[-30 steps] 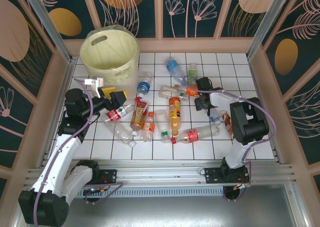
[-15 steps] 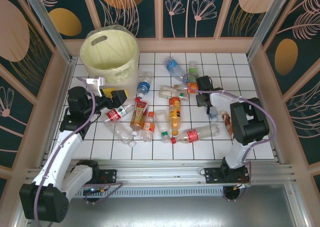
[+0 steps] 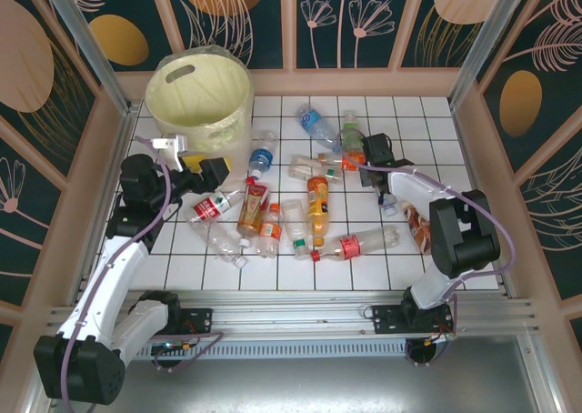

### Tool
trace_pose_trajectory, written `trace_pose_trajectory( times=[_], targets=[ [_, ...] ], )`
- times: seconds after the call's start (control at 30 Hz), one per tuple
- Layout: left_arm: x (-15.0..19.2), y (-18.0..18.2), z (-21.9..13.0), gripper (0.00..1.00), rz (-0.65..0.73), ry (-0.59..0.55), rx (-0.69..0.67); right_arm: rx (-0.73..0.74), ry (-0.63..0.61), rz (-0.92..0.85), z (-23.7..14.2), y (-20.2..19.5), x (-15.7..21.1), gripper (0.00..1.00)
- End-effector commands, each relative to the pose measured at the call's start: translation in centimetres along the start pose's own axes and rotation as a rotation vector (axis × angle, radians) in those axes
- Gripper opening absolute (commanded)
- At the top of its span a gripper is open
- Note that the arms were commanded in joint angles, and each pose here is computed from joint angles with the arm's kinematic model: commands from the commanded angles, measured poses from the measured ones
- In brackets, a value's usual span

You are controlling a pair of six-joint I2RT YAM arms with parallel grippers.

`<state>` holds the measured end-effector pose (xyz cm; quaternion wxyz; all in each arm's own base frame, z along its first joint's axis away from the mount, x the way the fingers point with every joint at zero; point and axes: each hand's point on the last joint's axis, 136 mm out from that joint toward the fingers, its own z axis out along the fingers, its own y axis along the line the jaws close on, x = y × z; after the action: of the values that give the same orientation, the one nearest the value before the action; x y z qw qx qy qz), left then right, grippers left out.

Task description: Put the plastic bottles in the bin

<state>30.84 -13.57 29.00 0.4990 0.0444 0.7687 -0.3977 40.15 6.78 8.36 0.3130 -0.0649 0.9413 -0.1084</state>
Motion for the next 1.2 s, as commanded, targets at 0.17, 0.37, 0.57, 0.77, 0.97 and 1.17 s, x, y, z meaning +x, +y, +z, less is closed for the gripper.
trace_pose_trajectory(
  times=[0.17,0.37,0.57,0.77,0.97,1.17],
  targets=[
    [-1.0,-1.7,0.1,0.99,0.021,-0.011,0.033,-0.019,-0.093,0.049,-2.4,-0.8,-2.0,0.54],
    [-0.9,-4.1,1.4,0.99,0.048,0.007,0.087,-0.044,-0.155,0.09,-4.6,-1.2,-3.6,0.54],
    [0.4,-7.5,4.2,0.99,0.085,0.07,0.139,-0.2,-0.25,0.178,-8.4,-0.5,-6.1,0.54],
    [2.5,-11.0,7.5,0.99,0.105,0.132,0.203,-0.371,-0.356,0.276,-13.1,0.6,-9.0,0.55],
    [4.0,-13.6,10.3,0.99,0.115,0.201,0.249,-0.567,-0.423,0.338,-17.0,2.3,-10.3,0.55],
    [5.2,-15.5,12.5,0.99,0.146,0.257,0.288,-0.626,-0.456,0.36,-19.0,2.3,-10.6,0.55]
  ],
)
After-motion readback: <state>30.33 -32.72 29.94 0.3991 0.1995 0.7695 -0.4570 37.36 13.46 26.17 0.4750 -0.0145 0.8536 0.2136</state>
